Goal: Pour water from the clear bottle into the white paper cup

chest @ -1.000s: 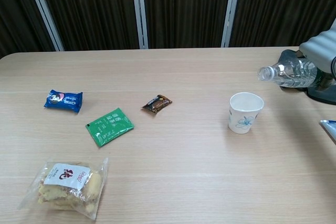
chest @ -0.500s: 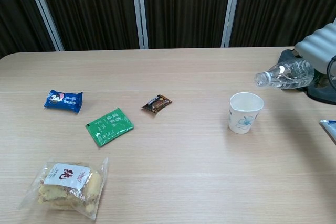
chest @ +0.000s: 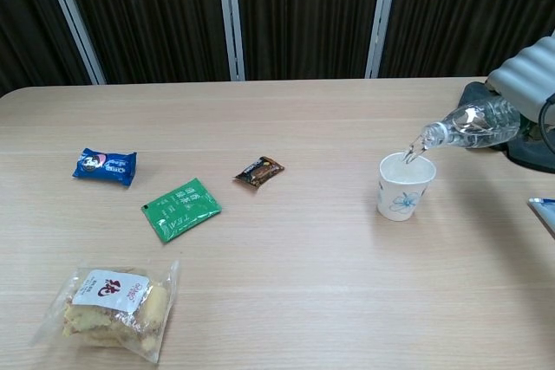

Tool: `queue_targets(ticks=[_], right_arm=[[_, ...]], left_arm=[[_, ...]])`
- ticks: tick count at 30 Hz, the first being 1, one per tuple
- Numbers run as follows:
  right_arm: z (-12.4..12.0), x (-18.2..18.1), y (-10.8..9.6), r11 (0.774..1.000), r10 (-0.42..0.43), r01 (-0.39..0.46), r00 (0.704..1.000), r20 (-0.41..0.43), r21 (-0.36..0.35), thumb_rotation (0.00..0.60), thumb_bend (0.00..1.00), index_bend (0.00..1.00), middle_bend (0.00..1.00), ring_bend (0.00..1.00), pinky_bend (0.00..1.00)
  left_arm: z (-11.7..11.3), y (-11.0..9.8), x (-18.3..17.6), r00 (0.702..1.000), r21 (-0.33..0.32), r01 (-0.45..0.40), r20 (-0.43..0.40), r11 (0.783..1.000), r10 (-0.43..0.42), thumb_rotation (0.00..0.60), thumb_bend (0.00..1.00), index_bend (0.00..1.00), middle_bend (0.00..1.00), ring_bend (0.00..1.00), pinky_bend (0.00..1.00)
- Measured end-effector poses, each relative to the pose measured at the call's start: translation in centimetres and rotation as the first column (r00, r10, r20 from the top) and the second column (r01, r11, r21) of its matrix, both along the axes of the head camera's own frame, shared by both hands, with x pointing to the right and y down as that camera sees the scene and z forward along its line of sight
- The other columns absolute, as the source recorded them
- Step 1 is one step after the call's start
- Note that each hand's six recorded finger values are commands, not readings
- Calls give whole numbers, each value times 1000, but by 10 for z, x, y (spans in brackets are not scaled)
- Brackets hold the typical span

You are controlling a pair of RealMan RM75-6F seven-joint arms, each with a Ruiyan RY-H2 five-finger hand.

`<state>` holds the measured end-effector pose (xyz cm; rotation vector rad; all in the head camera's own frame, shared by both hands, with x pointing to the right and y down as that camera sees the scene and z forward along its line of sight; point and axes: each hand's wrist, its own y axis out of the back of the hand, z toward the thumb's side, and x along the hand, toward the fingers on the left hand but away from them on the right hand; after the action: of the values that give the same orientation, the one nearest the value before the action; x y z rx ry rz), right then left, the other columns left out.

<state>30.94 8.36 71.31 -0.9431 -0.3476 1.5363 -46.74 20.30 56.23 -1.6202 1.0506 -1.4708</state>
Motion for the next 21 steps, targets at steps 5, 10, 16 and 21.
queue_targets(ticks=[5, 10, 16, 21], right_arm=[[1, 2, 0, 1000, 0, 0, 1000, -6, 0, 600, 643, 592, 656, 550, 500], [1, 2, 0, 1000, -1, 1, 1000, -6, 0, 600, 644, 592, 657, 550, 500], [2, 4, -1, 1000, 24, -24, 1000, 13, -8, 600, 644, 593, 656, 553, 501], [4, 7, 0, 999, 43, -42, 999, 30, -20, 600, 644, 593, 656, 553, 503]], left_arm=[[0, 0, 0, 1000, -1, -1, 1, 1000, 1, 600, 0, 0, 0, 0, 0], [1, 0, 1, 1000, -1, -1, 2, 1000, 1, 600, 0, 0, 0, 0, 0], [0, 0, 0, 1000, 0, 0, 2, 1000, 0, 600, 0, 0, 0, 0, 0], [0, 0, 0, 1000, -1, 0, 1, 1000, 0, 600, 0, 0, 0, 0, 0]])
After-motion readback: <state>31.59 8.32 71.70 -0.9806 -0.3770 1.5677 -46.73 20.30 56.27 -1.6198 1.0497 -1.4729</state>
